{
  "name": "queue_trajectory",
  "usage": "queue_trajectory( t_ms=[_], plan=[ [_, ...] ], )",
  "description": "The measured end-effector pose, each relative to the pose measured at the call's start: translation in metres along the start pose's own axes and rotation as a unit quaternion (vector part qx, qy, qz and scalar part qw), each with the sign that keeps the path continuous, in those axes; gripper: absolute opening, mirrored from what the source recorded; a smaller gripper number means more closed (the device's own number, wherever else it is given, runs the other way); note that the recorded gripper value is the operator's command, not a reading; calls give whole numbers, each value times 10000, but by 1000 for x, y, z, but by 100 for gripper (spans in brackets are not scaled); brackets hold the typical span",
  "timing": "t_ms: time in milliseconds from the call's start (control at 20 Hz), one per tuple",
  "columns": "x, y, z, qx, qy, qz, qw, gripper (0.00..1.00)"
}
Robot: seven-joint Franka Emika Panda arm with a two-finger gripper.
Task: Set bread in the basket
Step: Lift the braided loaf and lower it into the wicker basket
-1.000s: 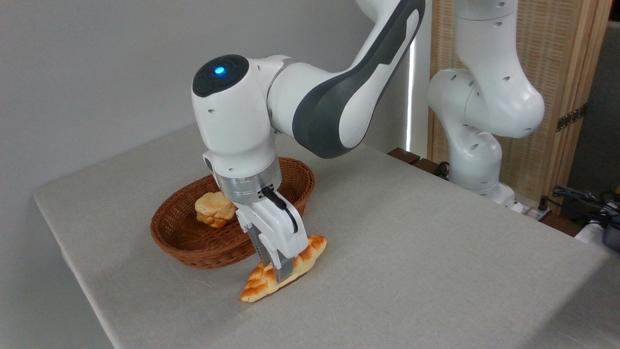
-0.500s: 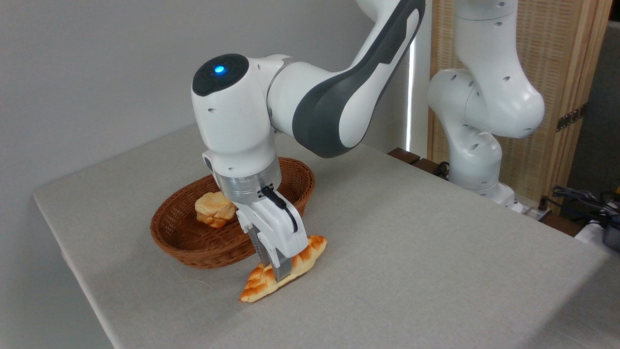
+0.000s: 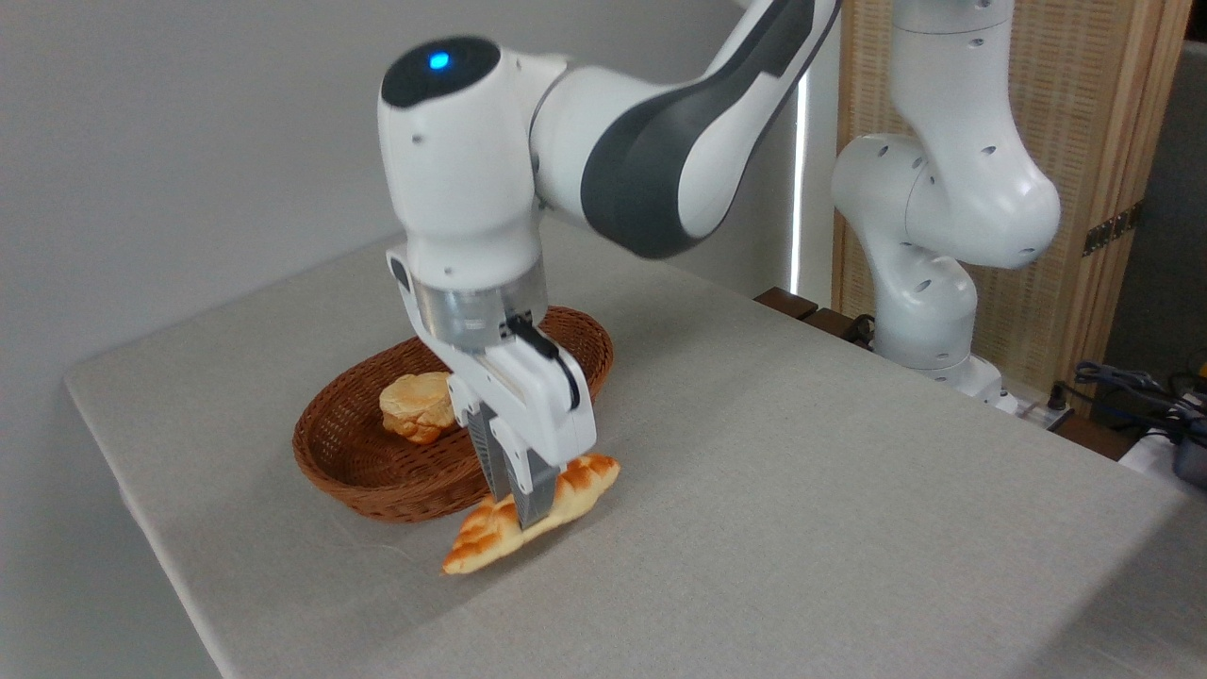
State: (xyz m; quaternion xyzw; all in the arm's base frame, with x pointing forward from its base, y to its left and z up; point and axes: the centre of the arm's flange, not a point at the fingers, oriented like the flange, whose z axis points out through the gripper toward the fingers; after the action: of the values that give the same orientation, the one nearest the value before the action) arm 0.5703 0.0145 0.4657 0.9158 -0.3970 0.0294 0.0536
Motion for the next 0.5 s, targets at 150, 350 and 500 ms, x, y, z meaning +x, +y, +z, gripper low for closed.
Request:
queue_trajectory(
  t_ms=[150,350,500],
  plan=[
    [2,2,-21,115,111,25,9999,36],
    [9,8,-47,76,339,42,9994,37],
    [21,20,-53,-43,473,114,9988,38]
  ],
)
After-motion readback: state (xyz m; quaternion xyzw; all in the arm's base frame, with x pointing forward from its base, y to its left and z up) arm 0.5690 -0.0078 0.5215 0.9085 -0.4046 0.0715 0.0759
